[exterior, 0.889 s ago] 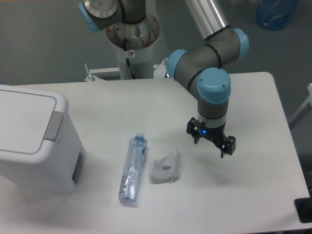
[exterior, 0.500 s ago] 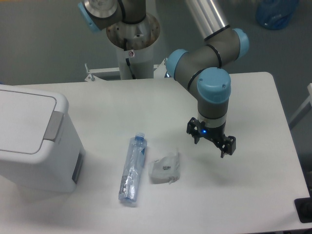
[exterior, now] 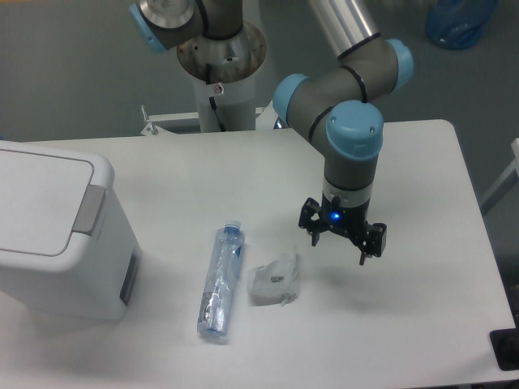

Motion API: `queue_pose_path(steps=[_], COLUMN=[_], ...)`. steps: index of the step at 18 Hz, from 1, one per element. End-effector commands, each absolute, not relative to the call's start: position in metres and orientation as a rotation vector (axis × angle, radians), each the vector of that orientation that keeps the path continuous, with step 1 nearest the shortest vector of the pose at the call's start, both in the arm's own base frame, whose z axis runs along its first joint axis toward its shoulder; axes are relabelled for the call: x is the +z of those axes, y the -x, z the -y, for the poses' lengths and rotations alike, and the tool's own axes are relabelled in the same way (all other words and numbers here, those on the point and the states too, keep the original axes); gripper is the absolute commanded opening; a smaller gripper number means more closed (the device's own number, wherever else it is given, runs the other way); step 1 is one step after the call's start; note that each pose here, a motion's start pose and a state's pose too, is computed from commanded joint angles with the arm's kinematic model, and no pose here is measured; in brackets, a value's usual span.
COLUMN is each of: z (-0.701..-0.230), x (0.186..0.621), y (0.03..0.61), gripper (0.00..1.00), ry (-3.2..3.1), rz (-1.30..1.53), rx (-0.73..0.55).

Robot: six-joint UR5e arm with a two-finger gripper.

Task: Open the trash can
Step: 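Move the open gripper across the table to the trash can lid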

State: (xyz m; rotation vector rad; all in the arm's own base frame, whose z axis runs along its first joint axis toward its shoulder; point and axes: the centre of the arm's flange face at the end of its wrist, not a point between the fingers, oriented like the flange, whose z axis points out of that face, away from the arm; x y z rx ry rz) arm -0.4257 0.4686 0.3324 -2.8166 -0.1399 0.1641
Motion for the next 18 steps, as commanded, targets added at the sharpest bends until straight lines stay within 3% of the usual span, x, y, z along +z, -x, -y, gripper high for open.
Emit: queue_pose_path(steps=[4, 7, 12, 18], z=[-0.503, -0.512, -0.546, -0.558], x=[0.363, 0.41, 0.49, 0.517], y=[0.392, 0.369, 0.3, 0.219], gripper=[1.0, 1.0, 1.0, 1.0], ry=[2.731, 2.608, 2.433, 2.399], rz=[0.251, 0.397, 0.401, 0.258], rx=[0.123, 0.072, -0.056, -0.134])
